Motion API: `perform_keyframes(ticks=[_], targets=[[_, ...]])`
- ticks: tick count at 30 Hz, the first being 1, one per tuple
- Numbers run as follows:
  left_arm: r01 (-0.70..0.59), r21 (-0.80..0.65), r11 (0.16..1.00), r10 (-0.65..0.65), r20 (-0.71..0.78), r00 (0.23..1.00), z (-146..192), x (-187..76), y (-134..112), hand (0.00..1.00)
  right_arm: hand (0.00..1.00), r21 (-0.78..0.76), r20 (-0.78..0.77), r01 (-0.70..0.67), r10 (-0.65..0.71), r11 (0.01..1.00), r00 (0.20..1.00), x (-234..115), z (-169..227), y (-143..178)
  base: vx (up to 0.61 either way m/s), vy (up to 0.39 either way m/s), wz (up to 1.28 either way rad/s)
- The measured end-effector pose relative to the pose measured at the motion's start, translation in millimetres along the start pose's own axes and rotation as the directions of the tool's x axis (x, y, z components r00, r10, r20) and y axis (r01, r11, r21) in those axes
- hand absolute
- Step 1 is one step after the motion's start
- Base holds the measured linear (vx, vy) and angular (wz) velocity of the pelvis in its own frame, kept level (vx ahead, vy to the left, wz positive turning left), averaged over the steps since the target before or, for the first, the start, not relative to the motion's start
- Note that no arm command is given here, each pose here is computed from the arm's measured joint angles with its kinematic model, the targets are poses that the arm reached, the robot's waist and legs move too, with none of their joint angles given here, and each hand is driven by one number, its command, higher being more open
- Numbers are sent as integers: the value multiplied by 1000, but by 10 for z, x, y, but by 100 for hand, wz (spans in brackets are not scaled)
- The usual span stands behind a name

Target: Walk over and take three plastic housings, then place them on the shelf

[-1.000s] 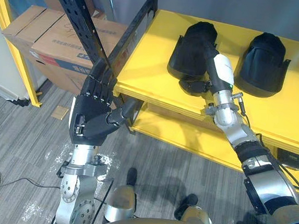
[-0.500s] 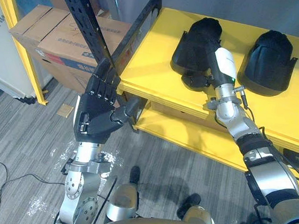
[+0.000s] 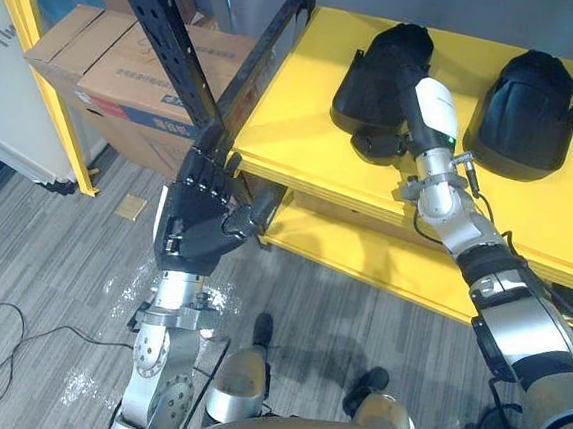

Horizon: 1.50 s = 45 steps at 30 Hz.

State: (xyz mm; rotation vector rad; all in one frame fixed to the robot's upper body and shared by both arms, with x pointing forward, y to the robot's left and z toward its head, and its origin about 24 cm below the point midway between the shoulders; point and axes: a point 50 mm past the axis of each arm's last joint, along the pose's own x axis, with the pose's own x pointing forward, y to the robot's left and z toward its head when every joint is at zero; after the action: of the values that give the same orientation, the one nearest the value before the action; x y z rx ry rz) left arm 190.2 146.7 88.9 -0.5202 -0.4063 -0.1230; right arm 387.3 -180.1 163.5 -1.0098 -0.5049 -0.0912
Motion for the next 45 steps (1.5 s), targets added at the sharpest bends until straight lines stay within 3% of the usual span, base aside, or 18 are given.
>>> perform_keyframes(ticks=[11, 17, 20, 26, 33, 39, 41, 43, 45], targets=[[-5, 1, 1000, 5, -10, 1000, -9, -15, 10, 100, 100, -11, 16, 59, -59, 998, 998, 21, 31, -51, -21, -15, -4], [-47, 12, 999, 48, -14, 999, -4, -59, 50, 100, 100, 181, 164, 241, -271, 954, 949, -500, 375, -177, 17, -23, -17], [-80, 19, 997, 81, -21, 997, -6, -96, 81, 100, 100, 257, 157, 303, -350, 917, 924, -761, 477, -242, 50, -21, -26], [-143, 52, 988, 142, 7, 990, 61, -94, 188, 100, 100, 404, 24, 383, -428, 831, 903, -1303, 441, -408, 66, -30, -29], [-151, 99, 984, 147, 49, 988, 141, -59, 217, 100, 100, 387, -187, 412, -367, 825, 911, -1701, 165, -357, 16, -17, -17], [-166, 95, 982, 157, 97, 983, 228, -54, 225, 100, 100, 353, -379, 464, -329, 812, 865, -1960, -52, -323, -2, 1, -12], [-169, 104, 980, 160, 92, 983, 223, -58, 230, 100, 100, 326, -429, 488, -333, 810, 840, -2019, -109, -304, 8, 4, -23], [-210, 206, 956, 196, 88, 977, 221, -66, 262, 100, 100, 288, -520, 542, -347, 789, 781, -2131, -246, -259, 15, 4, -26], [-286, 343, 895, 266, 105, 958, 214, -100, 365, 100, 100, 216, -656, 633, -370, 743, 658, -2340, -442, -197, 24, -5, -22]])
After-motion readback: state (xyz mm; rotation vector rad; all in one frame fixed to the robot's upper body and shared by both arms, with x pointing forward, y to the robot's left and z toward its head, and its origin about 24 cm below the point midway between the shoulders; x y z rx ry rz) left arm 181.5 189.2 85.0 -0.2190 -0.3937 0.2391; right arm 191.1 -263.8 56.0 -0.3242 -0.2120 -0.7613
